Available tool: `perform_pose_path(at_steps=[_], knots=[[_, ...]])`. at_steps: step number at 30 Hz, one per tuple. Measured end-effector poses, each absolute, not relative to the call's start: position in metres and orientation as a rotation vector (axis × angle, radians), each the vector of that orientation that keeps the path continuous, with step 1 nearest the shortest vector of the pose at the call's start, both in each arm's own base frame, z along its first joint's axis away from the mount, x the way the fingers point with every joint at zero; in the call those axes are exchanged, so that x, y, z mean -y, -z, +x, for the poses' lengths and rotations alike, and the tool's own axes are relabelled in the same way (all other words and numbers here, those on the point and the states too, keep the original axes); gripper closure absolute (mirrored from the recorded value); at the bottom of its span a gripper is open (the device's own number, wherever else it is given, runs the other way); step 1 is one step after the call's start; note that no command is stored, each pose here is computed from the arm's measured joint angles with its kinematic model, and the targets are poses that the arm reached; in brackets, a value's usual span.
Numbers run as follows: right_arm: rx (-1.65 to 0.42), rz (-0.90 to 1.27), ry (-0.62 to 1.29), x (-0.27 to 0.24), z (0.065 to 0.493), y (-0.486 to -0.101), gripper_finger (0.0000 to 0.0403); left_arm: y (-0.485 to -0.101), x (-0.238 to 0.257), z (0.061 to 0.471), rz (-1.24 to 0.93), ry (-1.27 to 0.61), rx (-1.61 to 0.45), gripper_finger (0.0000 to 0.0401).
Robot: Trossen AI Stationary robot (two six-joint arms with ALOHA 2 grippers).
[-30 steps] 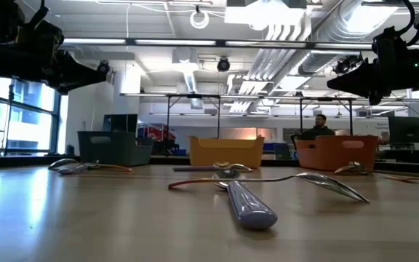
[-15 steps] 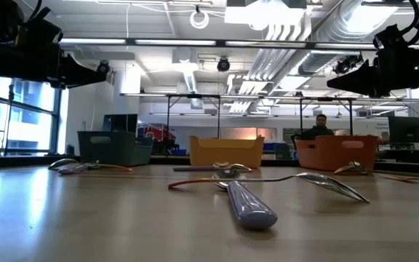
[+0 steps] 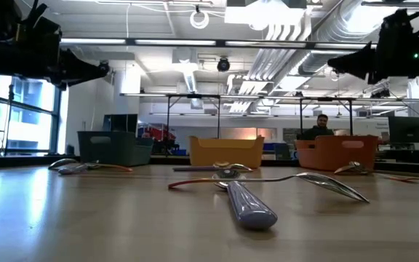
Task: Sort silverware by color (type)
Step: Put the top right gold spoon into the yellow bin
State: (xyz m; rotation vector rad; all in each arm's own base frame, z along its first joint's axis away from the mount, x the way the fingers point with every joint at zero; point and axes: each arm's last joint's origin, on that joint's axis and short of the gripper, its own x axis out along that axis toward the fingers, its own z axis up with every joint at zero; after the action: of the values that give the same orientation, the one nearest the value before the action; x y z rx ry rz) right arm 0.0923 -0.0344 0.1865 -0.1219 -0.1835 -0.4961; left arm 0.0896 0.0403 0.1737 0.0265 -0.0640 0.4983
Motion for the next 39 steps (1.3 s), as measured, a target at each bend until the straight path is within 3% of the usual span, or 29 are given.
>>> perform_pose_path(at_steps=[5,10,20,33,39], knots=[[0.336,-0.013,0.479,0.033,0.089,-0.198,0.0402,-0.176,-0.040,0.090,-0.041,-0.483,0.102,0.0399],[0.309,0.035,0.428,0.033,0.092,-0.195,0.0402,-0.173,-0.041,0.090,-0.022,-0.509,0.067,0.0400],[-0.140,0.227,0.454,0.038,0.109,-0.200,0.0396,-0.167,-0.041,0.090,-0.101,-0.513,0.026,0.0400],[-0.861,0.319,0.516,0.049,0.147,-0.203,0.0277,-0.166,-0.041,0.092,-0.104,-0.480,0.005,0.0401],[-1.075,0.421,0.432,0.050,0.163,-0.187,0.0258,-0.165,-0.041,0.092,-0.104,-0.479,0.002,0.0401]])
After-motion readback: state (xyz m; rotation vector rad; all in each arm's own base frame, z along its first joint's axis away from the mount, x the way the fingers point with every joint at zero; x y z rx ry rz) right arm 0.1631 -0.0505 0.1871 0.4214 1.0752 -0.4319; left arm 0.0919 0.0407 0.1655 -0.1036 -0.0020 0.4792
